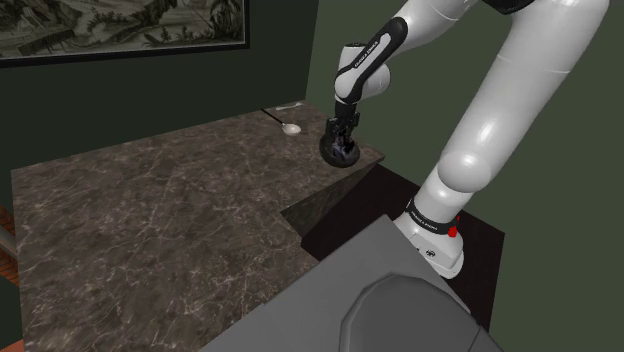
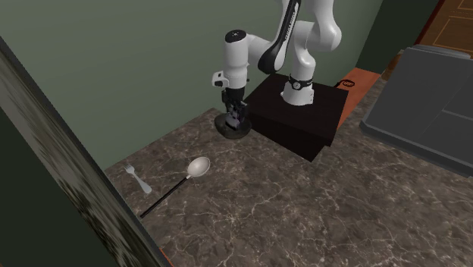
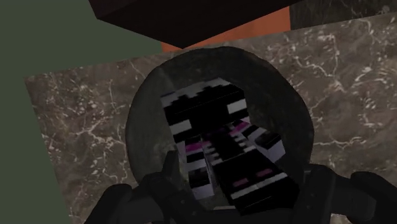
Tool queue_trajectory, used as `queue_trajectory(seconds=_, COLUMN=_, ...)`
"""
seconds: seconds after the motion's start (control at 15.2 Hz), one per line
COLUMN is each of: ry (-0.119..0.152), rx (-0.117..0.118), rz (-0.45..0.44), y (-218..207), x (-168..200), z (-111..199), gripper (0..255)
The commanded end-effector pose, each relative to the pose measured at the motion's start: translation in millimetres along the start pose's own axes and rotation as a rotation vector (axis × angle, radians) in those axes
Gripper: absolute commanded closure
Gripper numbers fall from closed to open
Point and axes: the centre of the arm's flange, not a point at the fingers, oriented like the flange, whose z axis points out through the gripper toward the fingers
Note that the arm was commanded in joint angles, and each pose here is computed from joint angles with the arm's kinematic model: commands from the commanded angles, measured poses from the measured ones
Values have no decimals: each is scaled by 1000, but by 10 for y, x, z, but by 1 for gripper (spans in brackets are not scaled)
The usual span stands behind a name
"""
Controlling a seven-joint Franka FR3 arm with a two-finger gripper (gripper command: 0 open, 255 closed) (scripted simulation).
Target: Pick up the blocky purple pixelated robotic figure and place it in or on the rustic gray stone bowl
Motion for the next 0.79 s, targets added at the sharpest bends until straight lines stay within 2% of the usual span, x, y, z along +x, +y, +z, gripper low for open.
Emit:
queue_trajectory(seconds=0.0, ry=-3, rx=0, rz=0, y=2, x=-5, z=14, gripper=0)
queue_trajectory(seconds=0.26, ry=-3, rx=0, rz=0, y=-1, x=-8, z=10, gripper=0)
queue_trajectory(seconds=0.53, ry=-3, rx=0, rz=0, y=-1, x=-6, z=-490, gripper=0)
queue_trajectory(seconds=0.73, ry=-3, rx=0, rz=0, y=-1, x=-6, z=-490, gripper=0)
